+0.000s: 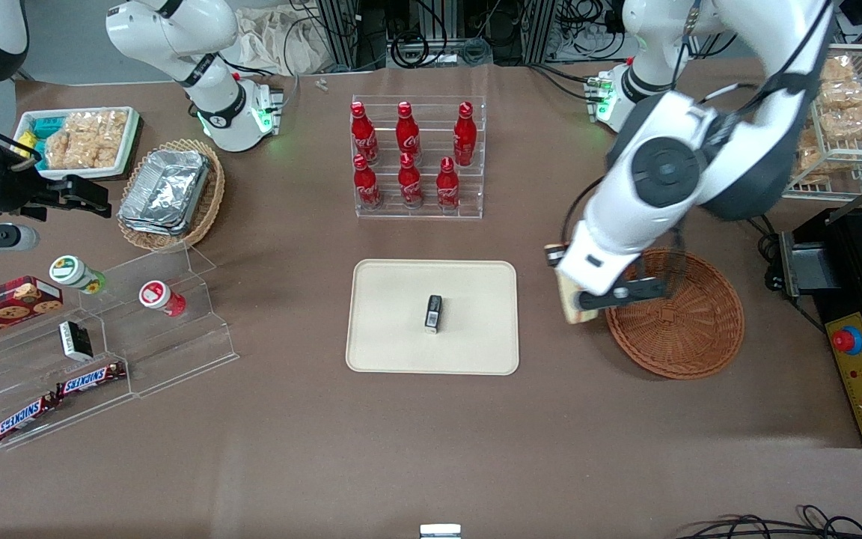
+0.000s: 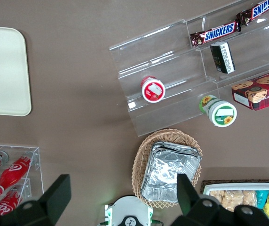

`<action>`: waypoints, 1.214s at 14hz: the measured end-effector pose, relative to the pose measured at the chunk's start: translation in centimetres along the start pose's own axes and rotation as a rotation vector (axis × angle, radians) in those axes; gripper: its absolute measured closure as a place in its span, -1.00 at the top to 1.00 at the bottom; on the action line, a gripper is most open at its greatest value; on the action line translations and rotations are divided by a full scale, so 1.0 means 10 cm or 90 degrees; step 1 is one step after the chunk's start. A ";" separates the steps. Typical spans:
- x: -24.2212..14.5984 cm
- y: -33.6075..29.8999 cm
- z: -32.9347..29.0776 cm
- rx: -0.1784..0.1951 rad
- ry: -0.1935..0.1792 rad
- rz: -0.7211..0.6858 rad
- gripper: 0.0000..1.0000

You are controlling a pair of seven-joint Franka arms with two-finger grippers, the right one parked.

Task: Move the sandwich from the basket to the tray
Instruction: 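Carry the held sandwich from the basket over the cream tray, then lower the sandwich onto the tray beside the black box and release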

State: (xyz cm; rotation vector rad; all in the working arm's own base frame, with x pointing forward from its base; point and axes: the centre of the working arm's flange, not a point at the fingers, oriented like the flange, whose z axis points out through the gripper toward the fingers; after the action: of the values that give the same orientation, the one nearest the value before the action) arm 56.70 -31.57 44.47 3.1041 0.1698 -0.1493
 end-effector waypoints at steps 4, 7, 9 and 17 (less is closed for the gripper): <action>0.04 0.53 0.94 -0.045 -0.028 0.050 -0.62; 0.06 0.67 1.57 -0.013 -0.022 0.082 -0.62; 0.10 0.70 1.85 -0.006 -0.009 0.084 -0.62; 0.18 0.74 2.13 0.002 0.003 0.098 -0.16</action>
State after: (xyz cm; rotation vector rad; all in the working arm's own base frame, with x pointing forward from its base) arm 57.33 -39.50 23.30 3.1038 -0.0703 -0.1373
